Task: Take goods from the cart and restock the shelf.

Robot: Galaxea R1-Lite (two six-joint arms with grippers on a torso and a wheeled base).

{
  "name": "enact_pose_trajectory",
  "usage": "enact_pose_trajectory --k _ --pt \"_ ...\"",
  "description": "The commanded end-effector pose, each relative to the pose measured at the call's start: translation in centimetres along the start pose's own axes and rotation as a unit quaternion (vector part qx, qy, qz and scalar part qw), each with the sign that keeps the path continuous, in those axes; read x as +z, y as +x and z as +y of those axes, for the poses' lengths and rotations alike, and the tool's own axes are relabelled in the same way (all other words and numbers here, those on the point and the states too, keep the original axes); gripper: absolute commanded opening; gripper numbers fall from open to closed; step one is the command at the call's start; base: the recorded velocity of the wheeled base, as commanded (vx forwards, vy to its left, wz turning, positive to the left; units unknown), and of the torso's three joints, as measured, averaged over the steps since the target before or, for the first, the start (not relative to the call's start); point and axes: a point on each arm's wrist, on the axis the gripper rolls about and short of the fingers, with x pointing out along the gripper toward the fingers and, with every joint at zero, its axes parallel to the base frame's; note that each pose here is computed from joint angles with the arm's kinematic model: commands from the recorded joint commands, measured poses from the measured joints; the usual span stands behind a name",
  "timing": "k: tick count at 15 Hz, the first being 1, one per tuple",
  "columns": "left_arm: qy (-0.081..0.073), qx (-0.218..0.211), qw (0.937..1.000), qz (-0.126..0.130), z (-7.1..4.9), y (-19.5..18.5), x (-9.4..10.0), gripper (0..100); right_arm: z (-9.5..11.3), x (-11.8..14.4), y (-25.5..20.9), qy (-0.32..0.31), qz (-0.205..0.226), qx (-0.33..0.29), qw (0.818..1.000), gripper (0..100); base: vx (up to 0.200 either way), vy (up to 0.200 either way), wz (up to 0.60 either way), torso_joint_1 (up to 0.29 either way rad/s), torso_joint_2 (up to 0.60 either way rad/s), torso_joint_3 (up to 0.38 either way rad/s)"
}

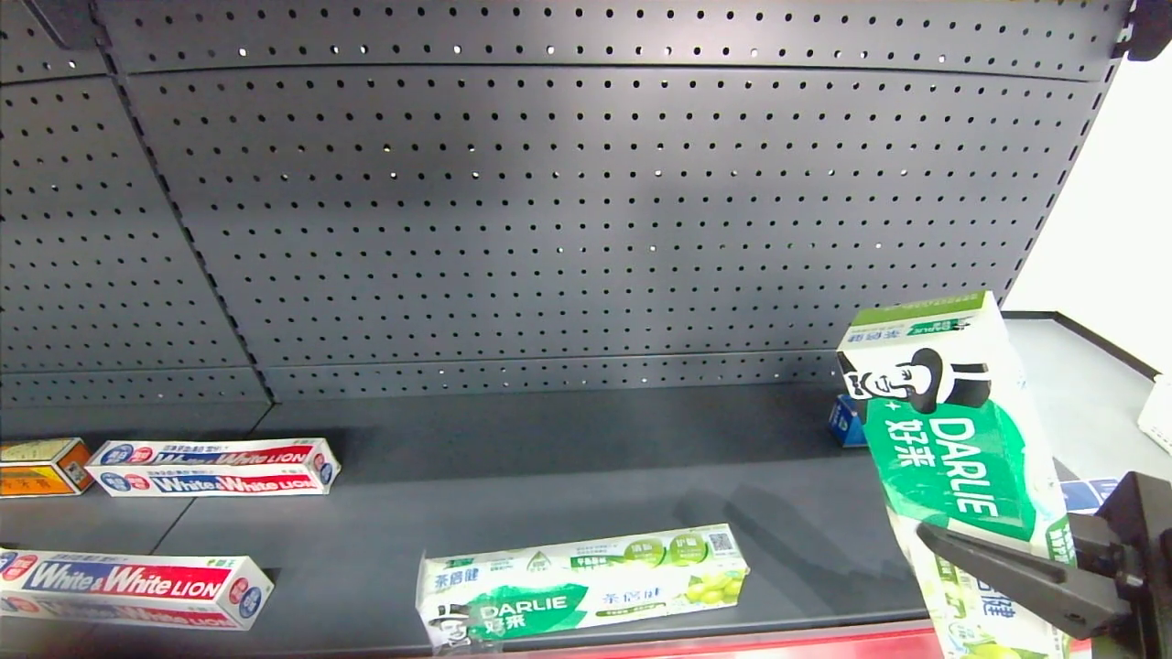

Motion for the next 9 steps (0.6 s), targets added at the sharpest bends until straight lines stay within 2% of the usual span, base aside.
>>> enact_pose_trajectory --k 1,2,3,4,5,6,7,8,9 --pt "-0.003 -0.003 0.9999 -0.011 -0.01 0.01 0.08 100 0.03 -0.03 -0.01 -0.001 0.0 0.001 1.0 0 0.0 0.0 0.0 0.0 0.0 0.0" --pt "0.001 -0.017 0.9998 -0.013 -0.07 0.02 0.08 100 0.05 -0.05 -0.05 -0.001 0.0 0.001 1.0 0 0.0 0.0 0.0 0.0 0.0 0.0" --pt "0.0 -0.057 0.9983 -0.014 -0.25 0.01 0.08 100 0.06 0.05 -0.13 -0.002 -0.003 0.001 1.0 0 0.0 0.0 0.0 0.0 0.0 0.0" --pt "0.0 -0.076 0.997 -0.015 -0.34 -0.01 0.11 100 0.05 0.09 -0.12 -0.002 -0.004 0.0 1.0 0 0.0 0.0 0.0 0.0 0.0 0.0" --pt "0.008 -0.1 0.9949 -0.015 -0.44 -0.04 0.1 100 0.09 0.01 -0.2 -0.001 -0.003 0.001 1.0 0 0.0 0.0 0.0 0.0 0.0 0.0" --pt "0.013 -0.101 0.9948 0.004 -0.44 -0.14 -0.04 100 0.17 -0.22 -0.31 0.0 0.0 0.002 1.0 0 0.0 0.0 0.0 0.0 0.0 0.0" --pt "0.01 -0.079 0.9968 0.009 -0.34 -0.19 0.04 100 0.2 -0.38 -0.31 0.001 0.004 0.003 1.0 0 0.0 0.0 0.0 0.0 0.0 0.0" --pt "0.005 -0.027 0.9996 0.01 -0.1 -0.16 0.06 100 0.22 -0.46 -0.33 0.002 0.005 0.003 1.0 0 0.0 0.0 0.0 0.0 0.0 0.0" --pt "0.004 -0.005 0.9999 0.009 -0.01 -0.13 0.02 100 0.22 -0.45 -0.33 0.001 0.005 0.003 1.0 0 0.0 0.0 0.0 0.0 0.0 0.0"
